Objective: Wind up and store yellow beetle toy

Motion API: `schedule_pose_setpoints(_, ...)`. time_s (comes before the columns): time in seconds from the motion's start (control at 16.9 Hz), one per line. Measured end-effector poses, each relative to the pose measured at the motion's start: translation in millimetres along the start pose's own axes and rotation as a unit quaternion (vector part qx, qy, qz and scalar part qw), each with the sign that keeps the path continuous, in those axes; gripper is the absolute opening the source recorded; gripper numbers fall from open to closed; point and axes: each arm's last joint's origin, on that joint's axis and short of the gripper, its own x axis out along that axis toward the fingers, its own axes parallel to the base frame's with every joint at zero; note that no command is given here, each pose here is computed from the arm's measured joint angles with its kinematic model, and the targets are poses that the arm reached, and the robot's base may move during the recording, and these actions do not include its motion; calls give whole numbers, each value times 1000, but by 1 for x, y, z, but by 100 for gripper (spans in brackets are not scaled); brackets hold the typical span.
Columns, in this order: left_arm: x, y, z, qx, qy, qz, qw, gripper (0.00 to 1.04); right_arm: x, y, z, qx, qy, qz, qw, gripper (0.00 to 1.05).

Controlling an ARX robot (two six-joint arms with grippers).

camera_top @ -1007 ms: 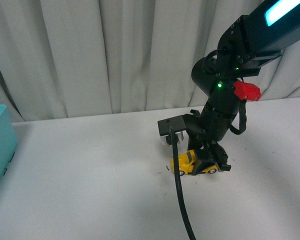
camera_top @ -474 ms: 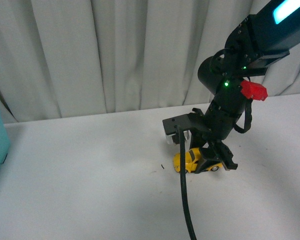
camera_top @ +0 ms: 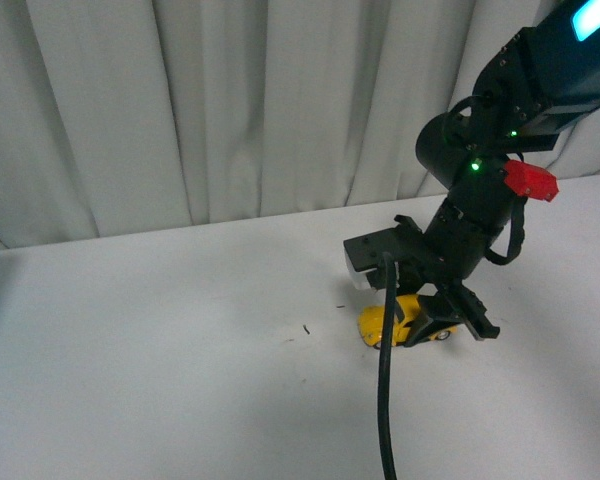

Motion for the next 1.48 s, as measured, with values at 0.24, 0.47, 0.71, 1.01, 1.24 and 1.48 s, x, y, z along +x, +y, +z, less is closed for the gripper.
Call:
schedule_pose_setpoints(0.24,0,0,0,0,0,0,1000,98,-6,7,-19,-2,-3,2,1000,43)
schedule_pose_setpoints(0.47,0,0,0,0,0,0,1000,98,-13,15,-39,0,-2,3,1000,43)
schedule_pose_setpoints(0.71,0,0,0,0,0,0,1000,98,-19,25,-55,2,1,8,1000,43)
schedule_pose_setpoints(1.01,0,0,0,0,0,0,1000,98,-25,34,-72,11,9,12,1000,43)
schedule_pose_setpoints(1.24,0,0,0,0,0,0,1000,98,-26,35,-73,6,9,13,1000,43)
schedule_pose_setpoints(1.48,0,0,0,0,0,0,1000,98,-25,34,-71,1,13,20,1000,75)
